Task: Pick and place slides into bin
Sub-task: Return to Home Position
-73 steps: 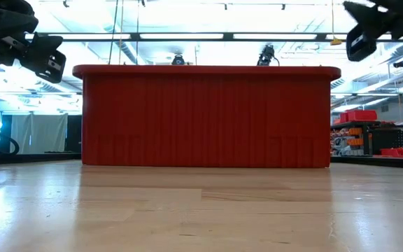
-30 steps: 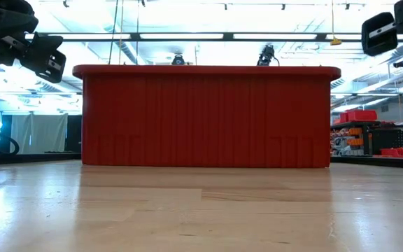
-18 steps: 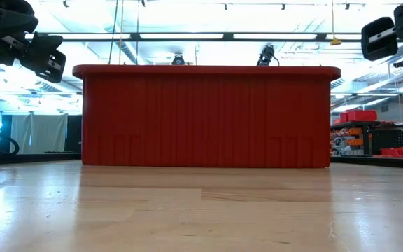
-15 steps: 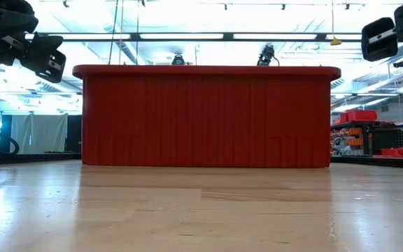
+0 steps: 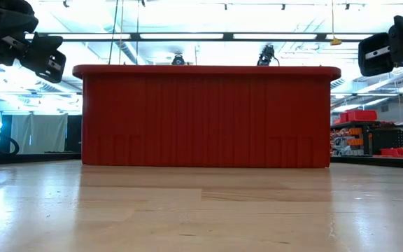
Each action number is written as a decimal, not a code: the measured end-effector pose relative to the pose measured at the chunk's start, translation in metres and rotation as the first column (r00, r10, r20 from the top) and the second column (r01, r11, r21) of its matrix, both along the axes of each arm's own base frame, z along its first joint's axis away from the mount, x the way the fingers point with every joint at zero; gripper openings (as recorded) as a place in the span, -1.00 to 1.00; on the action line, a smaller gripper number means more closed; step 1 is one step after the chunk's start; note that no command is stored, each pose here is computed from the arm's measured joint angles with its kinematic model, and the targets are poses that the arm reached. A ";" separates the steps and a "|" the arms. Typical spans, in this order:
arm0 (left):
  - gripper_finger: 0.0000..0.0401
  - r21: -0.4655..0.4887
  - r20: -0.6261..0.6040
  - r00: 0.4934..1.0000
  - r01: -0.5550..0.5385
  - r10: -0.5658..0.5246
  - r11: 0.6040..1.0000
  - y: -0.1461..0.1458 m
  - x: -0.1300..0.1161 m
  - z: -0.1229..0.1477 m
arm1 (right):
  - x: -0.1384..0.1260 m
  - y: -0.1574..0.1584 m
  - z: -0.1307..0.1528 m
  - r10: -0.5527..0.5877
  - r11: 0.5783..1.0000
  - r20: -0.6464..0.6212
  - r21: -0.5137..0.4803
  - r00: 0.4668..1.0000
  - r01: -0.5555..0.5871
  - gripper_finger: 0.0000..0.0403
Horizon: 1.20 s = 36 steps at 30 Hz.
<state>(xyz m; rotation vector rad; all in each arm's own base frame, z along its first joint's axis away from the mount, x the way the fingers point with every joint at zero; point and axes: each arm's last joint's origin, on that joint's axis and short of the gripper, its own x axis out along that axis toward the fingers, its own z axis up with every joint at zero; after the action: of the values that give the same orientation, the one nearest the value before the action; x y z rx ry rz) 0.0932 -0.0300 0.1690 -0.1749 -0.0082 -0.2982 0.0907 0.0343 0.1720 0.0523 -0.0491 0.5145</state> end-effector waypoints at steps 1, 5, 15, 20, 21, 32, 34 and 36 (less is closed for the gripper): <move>-0.04 -0.001 0.000 1.000 0.000 0.000 1.000 0.000 0.000 0.000 | 0.000 0.000 0.000 0.000 1.000 0.000 0.000 1.000 0.000 -0.43; -0.04 -0.001 0.001 1.000 0.000 0.000 1.000 0.000 0.000 0.000 | 0.000 0.000 0.000 0.000 1.000 0.000 -0.001 1.000 0.000 -0.43; -0.06 0.000 0.001 1.000 0.000 0.000 1.000 0.000 0.000 0.000 | 0.000 0.000 0.000 0.001 1.000 -0.001 -0.001 1.000 -0.001 -0.43; -0.04 -0.001 0.001 1.000 0.000 0.000 1.000 0.000 0.000 0.000 | 0.000 0.000 0.000 0.001 1.000 -0.002 -0.001 1.000 -0.001 -0.43; -0.04 -0.001 0.000 1.000 0.000 0.000 1.000 0.000 0.000 0.000 | 0.000 0.000 0.000 0.001 1.000 -0.002 -0.001 1.000 -0.001 -0.43; -0.05 -0.001 0.001 1.000 0.000 0.000 1.000 0.000 0.000 0.000 | 0.000 0.000 0.000 0.001 1.000 -0.002 -0.001 1.000 -0.001 -0.43; -0.04 -0.001 0.000 1.000 0.000 0.000 1.000 0.000 0.000 0.000 | 0.000 0.000 0.000 0.001 1.000 -0.002 -0.002 1.000 -0.001 -0.43; -0.03 0.000 0.001 1.000 0.000 0.000 1.000 0.000 0.000 0.000 | 0.000 0.000 0.000 0.001 1.000 -0.002 -0.002 1.000 -0.001 -0.43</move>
<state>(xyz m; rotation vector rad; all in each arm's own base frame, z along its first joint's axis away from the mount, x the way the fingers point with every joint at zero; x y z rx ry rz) 0.0932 -0.0300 0.1691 -0.1751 -0.0088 -0.2984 0.0908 0.0343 0.1717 0.0511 -0.0467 0.5158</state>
